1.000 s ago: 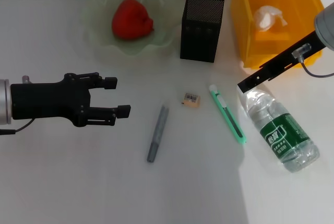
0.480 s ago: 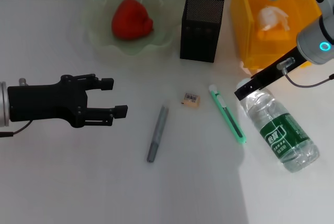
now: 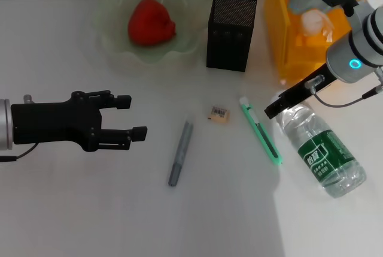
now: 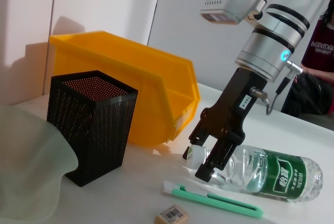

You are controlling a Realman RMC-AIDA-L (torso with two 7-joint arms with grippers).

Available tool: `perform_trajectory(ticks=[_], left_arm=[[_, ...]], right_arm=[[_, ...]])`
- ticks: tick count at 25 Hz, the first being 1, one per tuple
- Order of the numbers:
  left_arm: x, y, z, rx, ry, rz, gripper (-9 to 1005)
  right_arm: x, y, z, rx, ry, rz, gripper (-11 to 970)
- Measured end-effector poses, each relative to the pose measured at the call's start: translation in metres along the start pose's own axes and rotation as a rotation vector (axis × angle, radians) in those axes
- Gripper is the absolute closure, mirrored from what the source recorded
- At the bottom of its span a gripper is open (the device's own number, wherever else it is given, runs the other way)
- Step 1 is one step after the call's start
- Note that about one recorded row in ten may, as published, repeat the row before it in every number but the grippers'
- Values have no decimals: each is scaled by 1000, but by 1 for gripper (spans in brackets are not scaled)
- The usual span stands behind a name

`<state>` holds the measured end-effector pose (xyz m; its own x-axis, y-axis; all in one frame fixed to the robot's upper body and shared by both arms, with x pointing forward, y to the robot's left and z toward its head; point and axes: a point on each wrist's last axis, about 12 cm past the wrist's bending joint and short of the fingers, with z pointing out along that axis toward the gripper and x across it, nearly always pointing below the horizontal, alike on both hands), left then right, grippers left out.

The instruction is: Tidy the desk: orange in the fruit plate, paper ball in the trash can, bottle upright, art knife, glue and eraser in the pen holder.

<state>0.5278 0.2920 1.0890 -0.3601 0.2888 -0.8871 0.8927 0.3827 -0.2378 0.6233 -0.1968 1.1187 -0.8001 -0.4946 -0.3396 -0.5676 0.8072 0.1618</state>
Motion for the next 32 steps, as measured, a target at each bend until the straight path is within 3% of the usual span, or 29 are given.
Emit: perform_trajectory(ticks=[8,15,19,21,32], left_arm=[[0,0,0,-1,1,0,150],[-1,1,-5,-17,-21,-5,150],[-2,2,-10,-31,-46,-11,152],[-3,2,-14,-36,-64,-9,152],[-6,2,-14,-24,-78,2,152]], right_arm=[[2,0,2,0,-16,5,466],[8,-1,-9,-26,-92,8,500],[16,-3,-27,-51,-194,18,515],[26,-4,-41,-55,-277,2,515],[65,-5,-61,-115,-488,-55,519]])
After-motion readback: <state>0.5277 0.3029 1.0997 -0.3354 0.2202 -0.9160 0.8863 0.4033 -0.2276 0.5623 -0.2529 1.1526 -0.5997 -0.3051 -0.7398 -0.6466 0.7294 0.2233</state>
